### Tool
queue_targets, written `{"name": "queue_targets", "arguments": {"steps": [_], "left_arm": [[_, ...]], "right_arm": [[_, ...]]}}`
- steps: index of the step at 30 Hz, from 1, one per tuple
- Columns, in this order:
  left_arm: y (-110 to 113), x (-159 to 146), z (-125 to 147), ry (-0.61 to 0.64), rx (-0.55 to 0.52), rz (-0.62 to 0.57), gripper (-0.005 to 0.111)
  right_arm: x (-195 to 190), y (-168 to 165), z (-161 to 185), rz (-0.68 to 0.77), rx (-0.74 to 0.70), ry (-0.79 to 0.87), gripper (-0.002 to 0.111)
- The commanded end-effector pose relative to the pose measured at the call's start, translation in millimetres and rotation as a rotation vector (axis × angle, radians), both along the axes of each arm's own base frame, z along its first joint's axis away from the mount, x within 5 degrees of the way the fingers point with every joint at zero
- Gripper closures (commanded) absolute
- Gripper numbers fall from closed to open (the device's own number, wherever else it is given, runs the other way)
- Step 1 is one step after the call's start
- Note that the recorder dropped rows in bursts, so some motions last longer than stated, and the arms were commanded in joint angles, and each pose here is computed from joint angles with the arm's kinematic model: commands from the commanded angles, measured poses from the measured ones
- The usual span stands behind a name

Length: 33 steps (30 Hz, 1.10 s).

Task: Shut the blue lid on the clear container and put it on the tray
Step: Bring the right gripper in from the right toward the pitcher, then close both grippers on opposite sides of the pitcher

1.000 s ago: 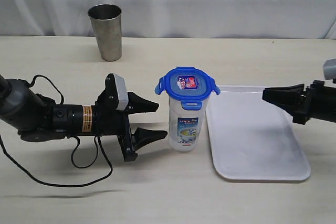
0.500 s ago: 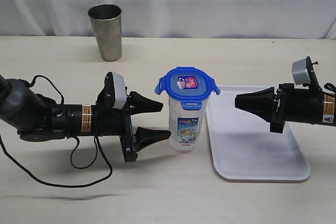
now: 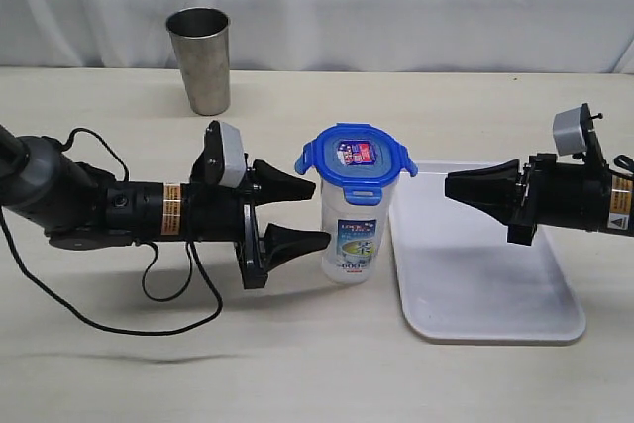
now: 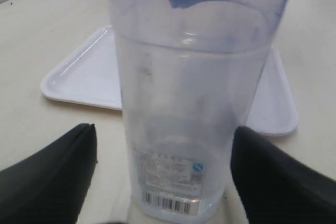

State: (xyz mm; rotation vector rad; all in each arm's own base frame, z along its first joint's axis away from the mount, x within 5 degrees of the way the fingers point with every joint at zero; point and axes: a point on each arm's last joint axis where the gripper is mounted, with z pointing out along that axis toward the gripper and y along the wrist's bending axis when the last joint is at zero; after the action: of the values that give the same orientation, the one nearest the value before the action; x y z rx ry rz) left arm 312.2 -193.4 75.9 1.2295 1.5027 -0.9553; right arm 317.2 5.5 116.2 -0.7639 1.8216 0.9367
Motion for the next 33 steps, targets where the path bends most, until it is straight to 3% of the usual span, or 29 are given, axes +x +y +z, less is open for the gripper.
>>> {"name": "queue_targets", "arguments": {"steps": [1, 17, 23, 33], "left_arm": [[-11, -4, -4, 0.009, 0.001, -0.045, 0.04], [-18, -2, -4, -0.005, 0.014, -0.052, 0.04], [-25, -6, -4, -0.036, 0.019, -0.079, 0.054], [-26, -5, -6, -0.052, 0.043, -0.063, 0.054]], "right_arm": [[1, 0, 1, -0.002, 0.009, -0.014, 0.104], [2, 0, 1, -0.007, 0.014, -0.009, 0.104], [2, 0, 1, -0.011, 0.02, 0.003, 0.104], [4, 36, -9, 0.025, -0.089, 0.06, 0.104]]}}
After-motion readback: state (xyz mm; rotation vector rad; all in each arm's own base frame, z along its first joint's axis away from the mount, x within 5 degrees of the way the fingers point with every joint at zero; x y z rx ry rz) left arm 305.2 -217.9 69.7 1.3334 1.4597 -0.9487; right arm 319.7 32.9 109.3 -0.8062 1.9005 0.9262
